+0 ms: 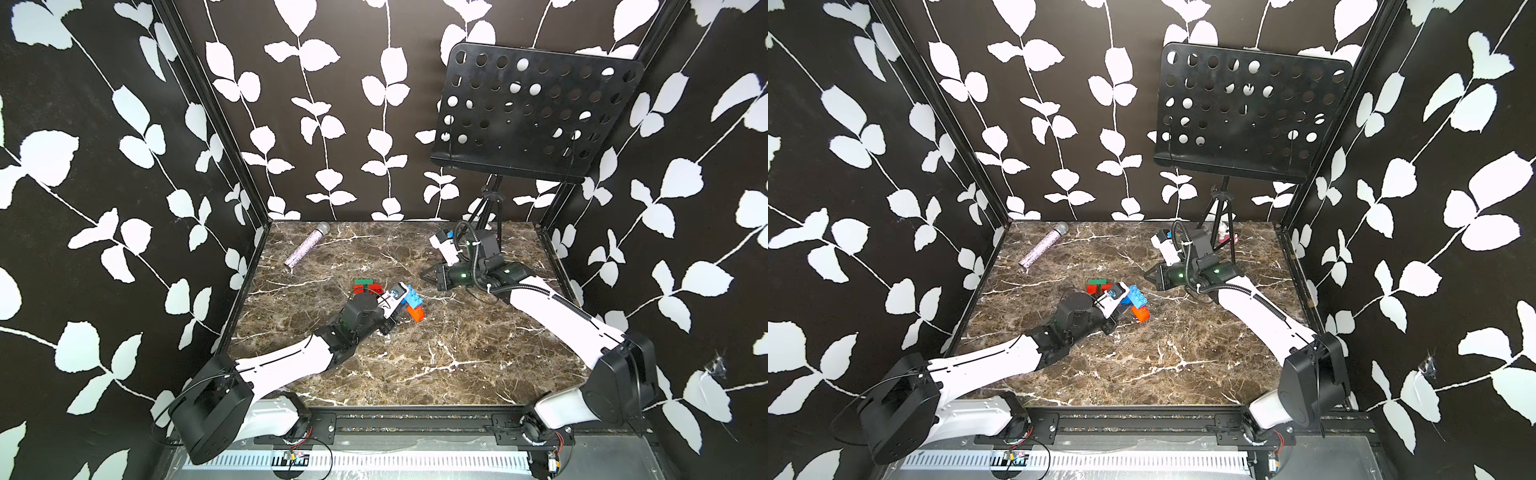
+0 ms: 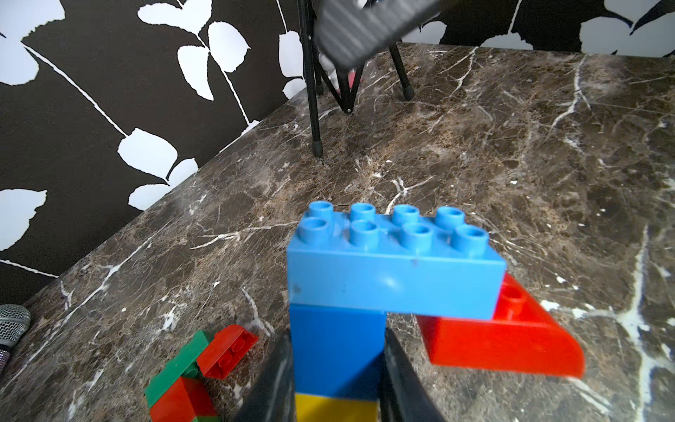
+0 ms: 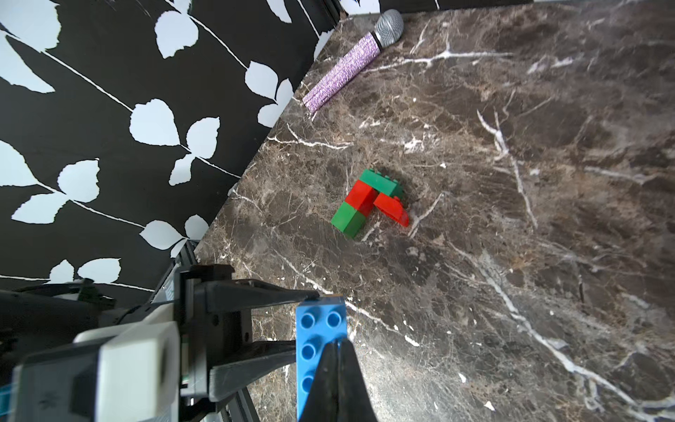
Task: Assemble the letter r with lego
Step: Adjust the lego brick.
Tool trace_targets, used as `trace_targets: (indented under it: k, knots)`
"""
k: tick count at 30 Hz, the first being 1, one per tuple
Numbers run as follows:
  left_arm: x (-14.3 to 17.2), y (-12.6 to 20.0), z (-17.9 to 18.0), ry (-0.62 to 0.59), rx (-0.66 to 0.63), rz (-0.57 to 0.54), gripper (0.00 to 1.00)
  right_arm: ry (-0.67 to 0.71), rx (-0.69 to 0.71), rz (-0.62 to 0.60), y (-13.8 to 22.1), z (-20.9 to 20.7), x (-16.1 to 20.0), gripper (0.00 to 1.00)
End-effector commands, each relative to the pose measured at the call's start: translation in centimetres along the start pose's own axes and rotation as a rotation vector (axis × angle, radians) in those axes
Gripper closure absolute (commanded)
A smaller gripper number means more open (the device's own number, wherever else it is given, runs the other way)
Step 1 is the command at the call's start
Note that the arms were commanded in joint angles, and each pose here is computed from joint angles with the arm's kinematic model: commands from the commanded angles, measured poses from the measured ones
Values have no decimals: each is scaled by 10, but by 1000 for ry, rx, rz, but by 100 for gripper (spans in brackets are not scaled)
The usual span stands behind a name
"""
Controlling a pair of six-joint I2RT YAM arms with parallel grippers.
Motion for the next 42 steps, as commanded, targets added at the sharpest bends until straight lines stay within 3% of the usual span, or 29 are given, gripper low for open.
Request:
trace_targets:
  k: [1, 11, 18, 26, 29, 38, 42]
  knots:
    - [-15, -1, 0, 11, 9, -46, 69, 11, -48, -43, -8, 0, -7, 100]
    - [-15, -5, -1, 22, 26, -51, 70, -65, -139, 119, -64, -1, 32, 100]
    - [-13, -5, -1, 23, 20, -52, 70, -3, -84, 73, -45, 11, 21, 100]
    - [-9, -2, 0, 26, 7, -39, 70, 53, 147, -81, -5, 13, -1, 100]
    - [-9, 0, 1, 22, -5, -38, 70, 63, 162, -72, 0, 13, -1, 100]
    - [-9, -1, 2, 20, -12, -36, 70, -63, 9, 3, -32, 7, 27, 100]
    - [-10, -5, 1, 21, -7, -34, 70, -21, -12, 92, -51, 25, 42, 100]
Point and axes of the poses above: each gripper's point midway between its finger pads, its own y axis back along the fingers, its own z axis along the line the jaws close on, x = y × z, the point moved 10 cm from there along y, back along the fingers, and after that the axes turned 7 degrees about y, right-handed, at the moved point
